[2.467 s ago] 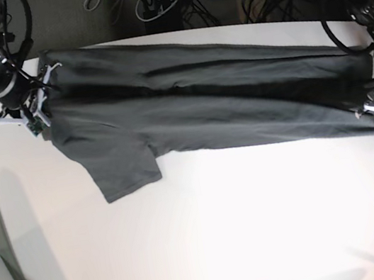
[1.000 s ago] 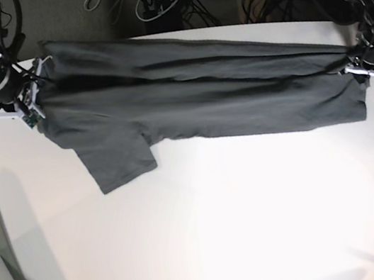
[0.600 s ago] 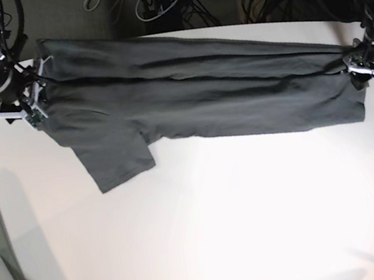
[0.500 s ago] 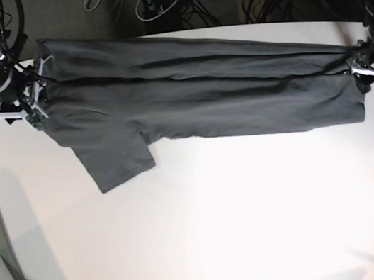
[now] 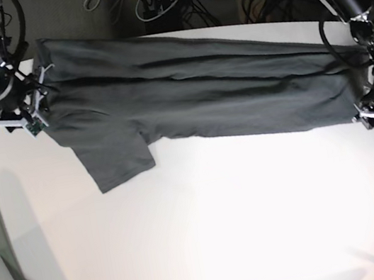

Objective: Layout the t-shirt on the table in an organized manner, then fold the t-shirt properly
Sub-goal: 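Release the fold and reposition both grippers along the folded edge, then grasp the sleeve and hem with the right gripper, then fold the sleeve and hem with the right gripper toward the collar, then grasp both ends of the folded strip with both grippers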

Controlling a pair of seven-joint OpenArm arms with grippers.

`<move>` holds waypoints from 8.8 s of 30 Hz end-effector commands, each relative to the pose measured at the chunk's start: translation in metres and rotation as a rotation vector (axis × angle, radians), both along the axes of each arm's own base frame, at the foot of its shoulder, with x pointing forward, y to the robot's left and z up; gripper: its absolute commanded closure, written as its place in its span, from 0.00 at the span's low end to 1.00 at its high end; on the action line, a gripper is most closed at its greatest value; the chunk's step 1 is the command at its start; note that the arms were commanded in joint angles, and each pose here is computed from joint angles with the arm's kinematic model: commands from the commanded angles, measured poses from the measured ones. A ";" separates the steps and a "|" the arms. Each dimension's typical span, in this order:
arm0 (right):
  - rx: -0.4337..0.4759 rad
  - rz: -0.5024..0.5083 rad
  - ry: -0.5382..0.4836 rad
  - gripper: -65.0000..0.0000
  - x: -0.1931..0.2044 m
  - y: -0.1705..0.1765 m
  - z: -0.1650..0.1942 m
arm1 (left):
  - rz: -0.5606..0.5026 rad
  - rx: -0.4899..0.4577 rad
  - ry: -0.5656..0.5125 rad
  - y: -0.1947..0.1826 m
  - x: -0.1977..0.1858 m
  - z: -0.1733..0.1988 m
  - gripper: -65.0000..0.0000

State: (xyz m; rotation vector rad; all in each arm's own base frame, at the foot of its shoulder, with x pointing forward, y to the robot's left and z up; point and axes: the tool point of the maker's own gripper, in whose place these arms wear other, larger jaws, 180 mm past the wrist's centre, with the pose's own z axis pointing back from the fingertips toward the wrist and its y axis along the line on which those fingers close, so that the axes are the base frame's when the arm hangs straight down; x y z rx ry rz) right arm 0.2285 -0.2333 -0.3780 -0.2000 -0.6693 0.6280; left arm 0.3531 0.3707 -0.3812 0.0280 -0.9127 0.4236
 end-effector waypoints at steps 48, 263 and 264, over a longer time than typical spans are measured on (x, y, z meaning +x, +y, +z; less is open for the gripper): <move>0.004 -0.007 -0.057 0.64 0.023 -0.005 0.011 | -0.080 0.053 -0.127 -0.025 0.041 0.036 1.00; 0.066 -0.081 0.317 0.50 -0.040 0.057 -0.006 | -0.155 0.194 0.238 0.005 -0.074 0.007 0.10; 0.066 -0.079 0.317 0.50 -0.040 0.057 -0.007 | -0.181 0.199 0.243 0.004 -0.074 0.007 0.06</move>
